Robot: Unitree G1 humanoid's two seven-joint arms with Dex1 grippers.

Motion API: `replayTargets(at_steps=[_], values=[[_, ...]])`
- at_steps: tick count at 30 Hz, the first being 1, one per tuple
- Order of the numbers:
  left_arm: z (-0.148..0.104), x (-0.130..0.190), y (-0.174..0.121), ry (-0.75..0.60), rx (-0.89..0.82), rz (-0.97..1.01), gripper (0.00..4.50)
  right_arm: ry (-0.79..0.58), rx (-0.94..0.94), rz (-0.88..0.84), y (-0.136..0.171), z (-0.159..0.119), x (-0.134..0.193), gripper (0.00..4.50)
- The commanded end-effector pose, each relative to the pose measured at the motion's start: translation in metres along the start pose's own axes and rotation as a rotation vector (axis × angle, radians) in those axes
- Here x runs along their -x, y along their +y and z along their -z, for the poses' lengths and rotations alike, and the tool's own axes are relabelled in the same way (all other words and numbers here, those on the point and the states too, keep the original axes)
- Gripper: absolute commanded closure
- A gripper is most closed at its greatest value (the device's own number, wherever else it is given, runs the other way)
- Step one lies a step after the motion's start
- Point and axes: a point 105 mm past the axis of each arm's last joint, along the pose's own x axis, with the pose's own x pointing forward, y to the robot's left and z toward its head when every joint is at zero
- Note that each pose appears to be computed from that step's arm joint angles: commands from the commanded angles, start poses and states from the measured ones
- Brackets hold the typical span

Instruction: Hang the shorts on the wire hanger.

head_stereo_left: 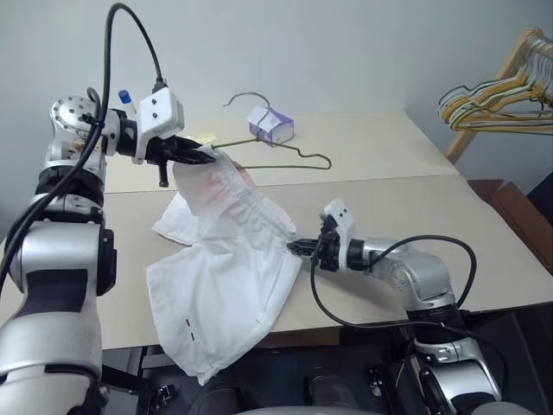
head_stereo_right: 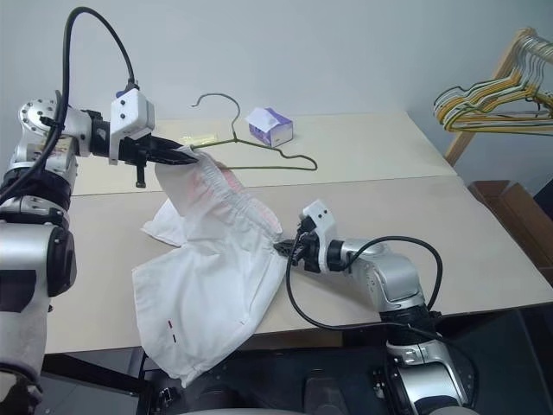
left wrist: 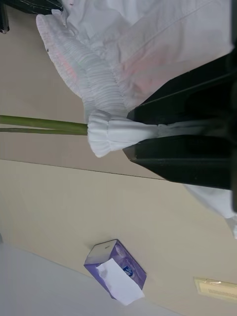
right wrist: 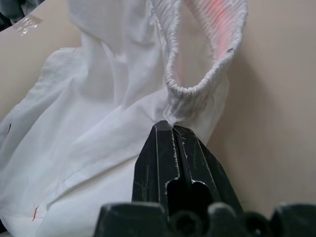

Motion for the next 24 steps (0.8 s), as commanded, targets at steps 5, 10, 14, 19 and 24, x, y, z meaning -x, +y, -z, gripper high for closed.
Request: replayTargets(at_steps=[5,10,14,19,24], values=[[-0.019,0.018,0.001,-0.107,-0.029,0.023,4.50,-0.049,0.098,0.097,-0.018,-0.020,0.014,4.48],[-0.014,0.024,-0.008,-0.115,-0.012,0.059,4.50,-0.094,0.105,0.163,-0.039,-0.042,0.038,4.48],[-0.010,0.023,-0.016,-0.116,0.002,0.087,4.50,-0.109,0.100,0.244,-0.060,-0.052,0.059,4.48],[-0.010,0.024,-0.020,-0.130,0.016,0.105,4.50,-0.096,0.126,0.317,-0.077,-0.053,0.075,4.48],[-0.006,0.024,-0.022,-0.114,0.028,0.116,4.50,-0.111,0.133,0.341,-0.082,-0.058,0.082,4.48]])
